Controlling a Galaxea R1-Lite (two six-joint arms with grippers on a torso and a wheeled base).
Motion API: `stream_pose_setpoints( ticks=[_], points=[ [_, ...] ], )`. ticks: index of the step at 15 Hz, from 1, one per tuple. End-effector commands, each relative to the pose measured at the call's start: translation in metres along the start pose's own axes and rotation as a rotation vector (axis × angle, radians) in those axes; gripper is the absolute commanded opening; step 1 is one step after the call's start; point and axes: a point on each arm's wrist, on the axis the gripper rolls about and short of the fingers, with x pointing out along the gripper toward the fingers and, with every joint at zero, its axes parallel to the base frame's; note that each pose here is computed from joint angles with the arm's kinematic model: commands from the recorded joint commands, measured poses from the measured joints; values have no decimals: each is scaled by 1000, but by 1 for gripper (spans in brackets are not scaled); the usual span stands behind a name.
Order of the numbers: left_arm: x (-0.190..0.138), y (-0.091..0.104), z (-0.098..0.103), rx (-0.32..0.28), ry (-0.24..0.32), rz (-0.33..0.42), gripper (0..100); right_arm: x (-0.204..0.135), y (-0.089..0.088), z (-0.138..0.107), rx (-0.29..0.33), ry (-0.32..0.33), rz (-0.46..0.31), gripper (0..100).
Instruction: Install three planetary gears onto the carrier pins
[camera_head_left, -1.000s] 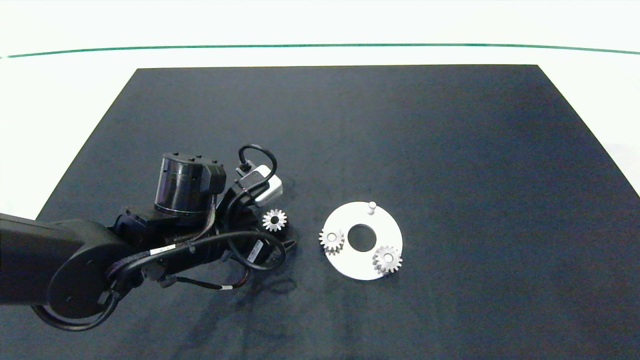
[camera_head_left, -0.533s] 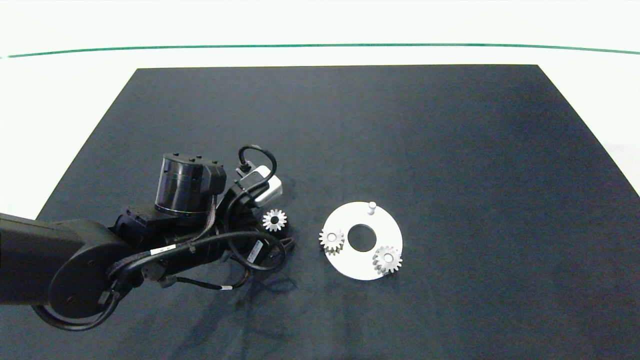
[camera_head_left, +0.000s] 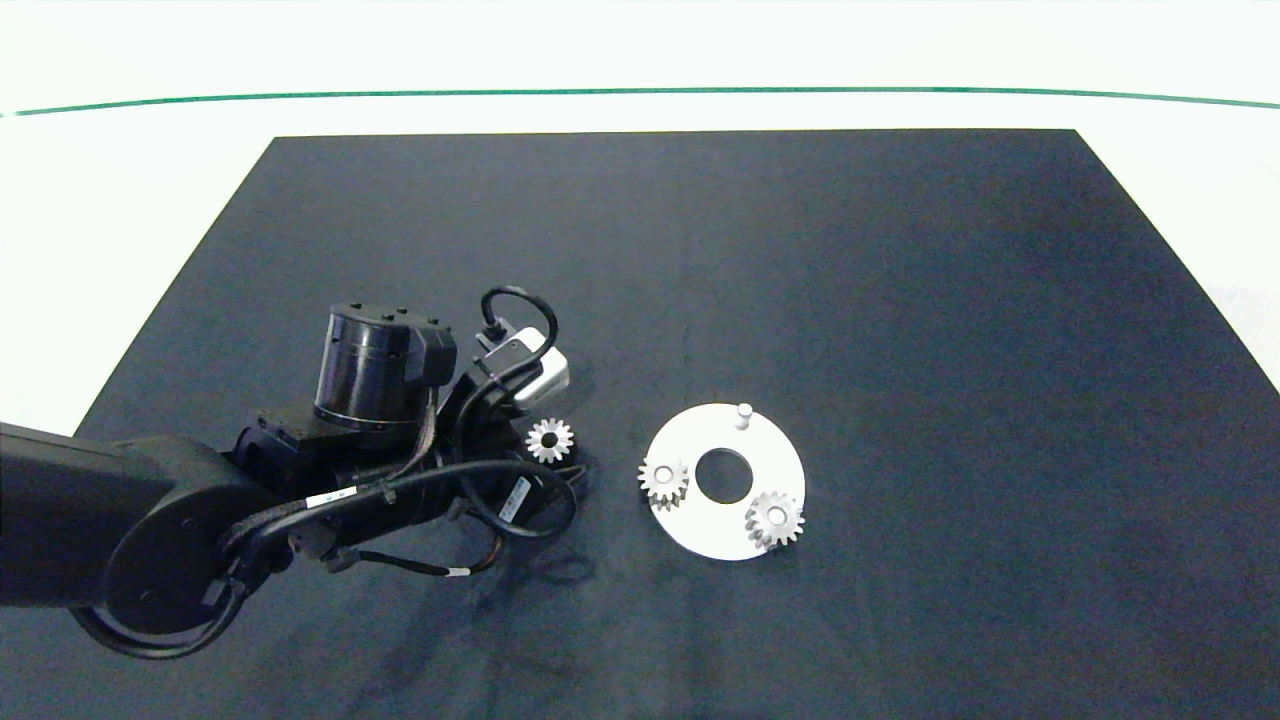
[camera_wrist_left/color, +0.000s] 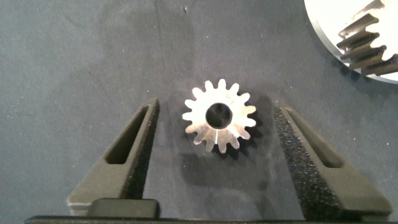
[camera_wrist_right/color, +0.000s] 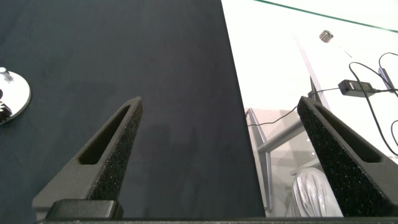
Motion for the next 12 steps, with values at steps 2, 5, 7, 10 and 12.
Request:
stream_pose_setpoints(
  ticks=[2, 5, 7, 10, 12],
  points=[
    [1, -2, -2, 5, 7, -6, 64, 0, 0, 0, -5, 5, -1, 100],
    [2, -2, -2, 5, 8, -5, 58, 0, 0, 1, -8, 1, -2, 100],
    [3, -1, -2, 3, 7, -3, 54, 0, 0, 1, -8, 1, -2, 100],
    [3, 0, -2, 2, 9, -1, 48, 0, 0, 1, -8, 1, -2, 100],
    [3, 0, -2, 2, 9, -1, 43, 0, 0, 1, -8, 1, -2, 100]
  ],
)
